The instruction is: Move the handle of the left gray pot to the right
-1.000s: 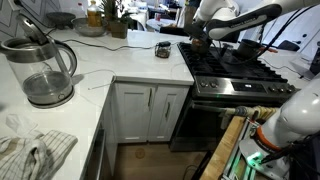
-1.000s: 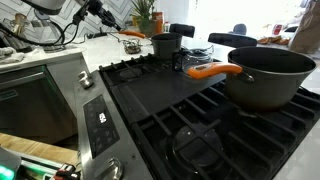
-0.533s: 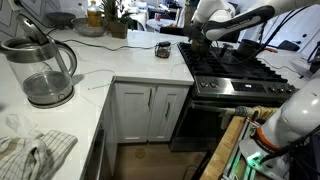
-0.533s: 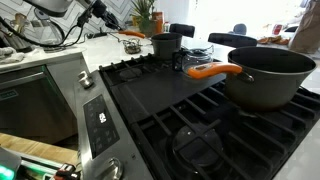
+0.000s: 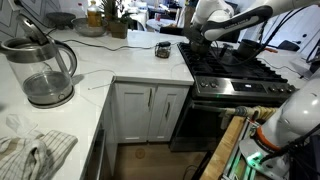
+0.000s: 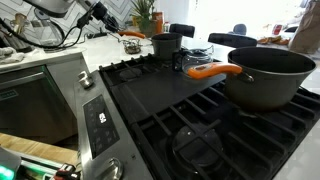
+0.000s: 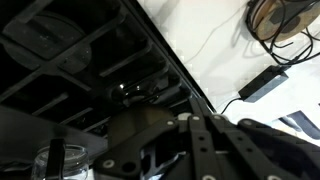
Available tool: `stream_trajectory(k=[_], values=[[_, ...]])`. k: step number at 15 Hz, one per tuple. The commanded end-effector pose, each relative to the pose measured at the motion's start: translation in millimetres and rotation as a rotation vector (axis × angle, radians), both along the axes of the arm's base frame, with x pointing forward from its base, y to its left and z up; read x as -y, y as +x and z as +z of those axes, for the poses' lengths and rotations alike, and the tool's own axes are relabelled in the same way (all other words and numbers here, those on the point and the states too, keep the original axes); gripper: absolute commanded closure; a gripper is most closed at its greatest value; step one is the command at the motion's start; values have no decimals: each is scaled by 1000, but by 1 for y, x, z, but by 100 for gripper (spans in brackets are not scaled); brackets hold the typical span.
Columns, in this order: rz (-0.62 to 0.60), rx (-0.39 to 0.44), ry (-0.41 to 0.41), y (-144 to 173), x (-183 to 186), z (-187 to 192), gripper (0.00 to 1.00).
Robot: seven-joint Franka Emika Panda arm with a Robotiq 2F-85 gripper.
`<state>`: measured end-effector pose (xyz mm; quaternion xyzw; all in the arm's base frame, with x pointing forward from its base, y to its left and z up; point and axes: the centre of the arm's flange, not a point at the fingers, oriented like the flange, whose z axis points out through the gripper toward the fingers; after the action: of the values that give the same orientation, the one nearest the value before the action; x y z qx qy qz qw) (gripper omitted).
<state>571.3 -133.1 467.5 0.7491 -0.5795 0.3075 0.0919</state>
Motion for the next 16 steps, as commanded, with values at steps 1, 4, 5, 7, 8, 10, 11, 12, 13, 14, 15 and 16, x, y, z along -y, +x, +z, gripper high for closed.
stream_trajectory(k=[1, 4, 5, 7, 8, 10, 11, 12, 13, 14, 15, 16], values=[[-33, -22, -4, 4, 2, 2, 100], [-46, -36, -23, 3, 4, 5, 100], [-56, -56, -41, 0, 5, 5, 100], [-70, -104, -48, -7, 8, 6, 100], [-80, -130, -45, -10, 9, 6, 100], [-100, -182, -53, -14, 11, 3, 100], [-112, -200, -62, -16, 12, 1, 100], [-122, -216, -61, -18, 13, 1, 100], [-130, -232, -60, -20, 14, 0, 100], [-141, -245, -68, -23, 16, 0, 100], [-152, -257, -71, -25, 18, 0, 100], [-164, -269, -72, -28, 21, 0, 100]])
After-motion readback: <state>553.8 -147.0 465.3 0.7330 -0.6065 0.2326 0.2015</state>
